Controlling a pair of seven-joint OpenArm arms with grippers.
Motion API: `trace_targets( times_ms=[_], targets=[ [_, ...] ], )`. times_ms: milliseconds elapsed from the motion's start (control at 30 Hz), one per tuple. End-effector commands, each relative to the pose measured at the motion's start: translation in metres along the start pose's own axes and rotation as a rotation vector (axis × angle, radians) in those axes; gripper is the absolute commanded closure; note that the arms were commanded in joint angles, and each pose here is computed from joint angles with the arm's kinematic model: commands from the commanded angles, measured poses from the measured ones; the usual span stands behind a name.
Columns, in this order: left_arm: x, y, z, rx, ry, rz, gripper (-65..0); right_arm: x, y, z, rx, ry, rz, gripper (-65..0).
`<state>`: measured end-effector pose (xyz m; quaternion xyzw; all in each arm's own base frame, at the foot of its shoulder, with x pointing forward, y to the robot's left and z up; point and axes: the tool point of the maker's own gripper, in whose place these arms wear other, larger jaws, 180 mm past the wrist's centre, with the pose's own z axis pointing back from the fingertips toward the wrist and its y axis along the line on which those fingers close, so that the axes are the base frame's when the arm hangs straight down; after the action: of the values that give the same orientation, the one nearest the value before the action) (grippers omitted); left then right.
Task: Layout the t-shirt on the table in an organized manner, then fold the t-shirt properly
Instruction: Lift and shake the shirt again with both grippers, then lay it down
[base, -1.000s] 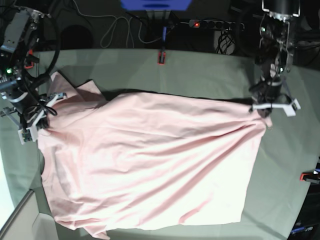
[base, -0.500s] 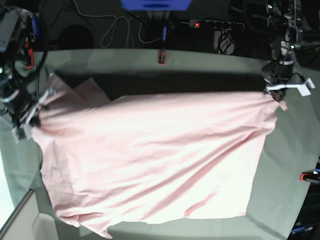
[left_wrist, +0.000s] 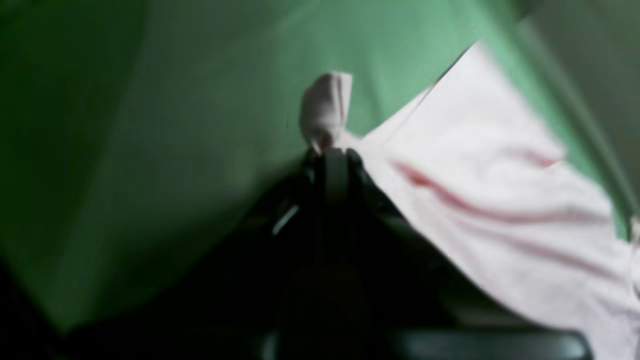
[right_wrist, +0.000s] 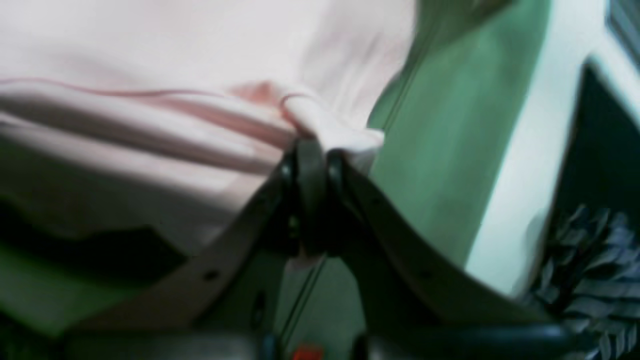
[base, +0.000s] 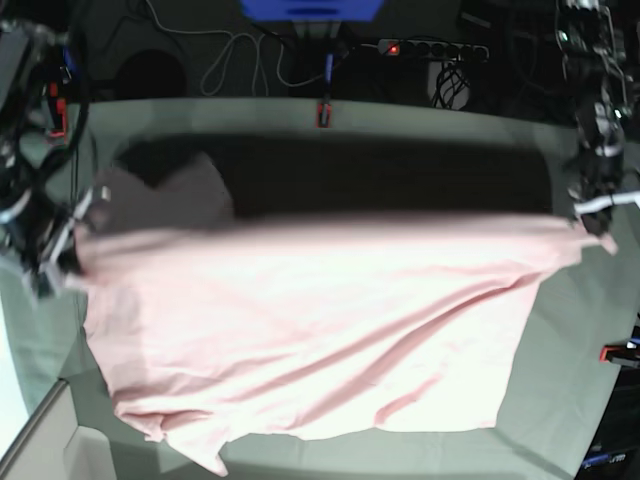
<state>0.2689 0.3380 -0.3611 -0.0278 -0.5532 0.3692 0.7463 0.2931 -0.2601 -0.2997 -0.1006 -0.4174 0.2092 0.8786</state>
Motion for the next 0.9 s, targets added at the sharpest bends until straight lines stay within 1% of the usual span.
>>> trace_targets(
  times_ms=[0,67,167,233,367,467,567,667,800,833,867],
  targets=[
    [0.034,-0.006,-0.005,-0.016,-0.098,-0.031,0.0,0.015,-0.02,0.005,-0.056,-0.032,0.034,0.0],
    [0.05,-0.027,-0.016,-0.064,-0.131,-0.042,0.0,0.034,-0.034,0.004,-0.084,-0.071,0.051,0.0],
    [0.073,-0.074,-0.036,-0.165,-0.163,-0.068,0.0,0.075,-0.053,-0.005,-0.108,-0.151,0.06,0.0],
    [0.078,-0.113,-0.053,-0.239,-0.136,-0.089,0.0,0.095,-0.069,-0.014,-0.115,-0.171,0.071,0.0],
    [0.106,-0.193,-0.086,-0.357,-0.125,-0.102,0.0,0.143,-0.099,-0.033,-0.114,-0.216,0.074,0.0],
    [0.132,-0.253,-0.114,-0.407,-0.124,-0.132,0.0,0.184,-0.128,-0.043,-0.12,-0.257,0.031,0.0],
    [0.171,-0.312,-0.133,-0.44,-0.156,-0.203,0.0,0.224,-0.166,-0.041,-0.174,-0.266,0.026,0.0],
    [0.21,-0.353,-0.138,-0.445,-0.199,-0.253,0.0,0.253,-0.19,-0.034,-0.217,-0.279,0.021,0.0],
    [0.26,-0.441,-0.115,-0.581,-0.258,-0.302,0.0,0.31,-0.21,-0.017,-0.242,-0.376,0.015,0.0],
    [0.263,-0.45,-0.113,-0.597,-0.26,-0.315,0.0,0.322,-0.213,-0.01,-0.252,-0.392,0.014,0.0],
    [0.249,-0.453,-0.117,-0.605,-0.236,-0.348,0.0,0.333,-0.216,-0.002,-0.267,-0.409,0.018,0.0]
  ],
)
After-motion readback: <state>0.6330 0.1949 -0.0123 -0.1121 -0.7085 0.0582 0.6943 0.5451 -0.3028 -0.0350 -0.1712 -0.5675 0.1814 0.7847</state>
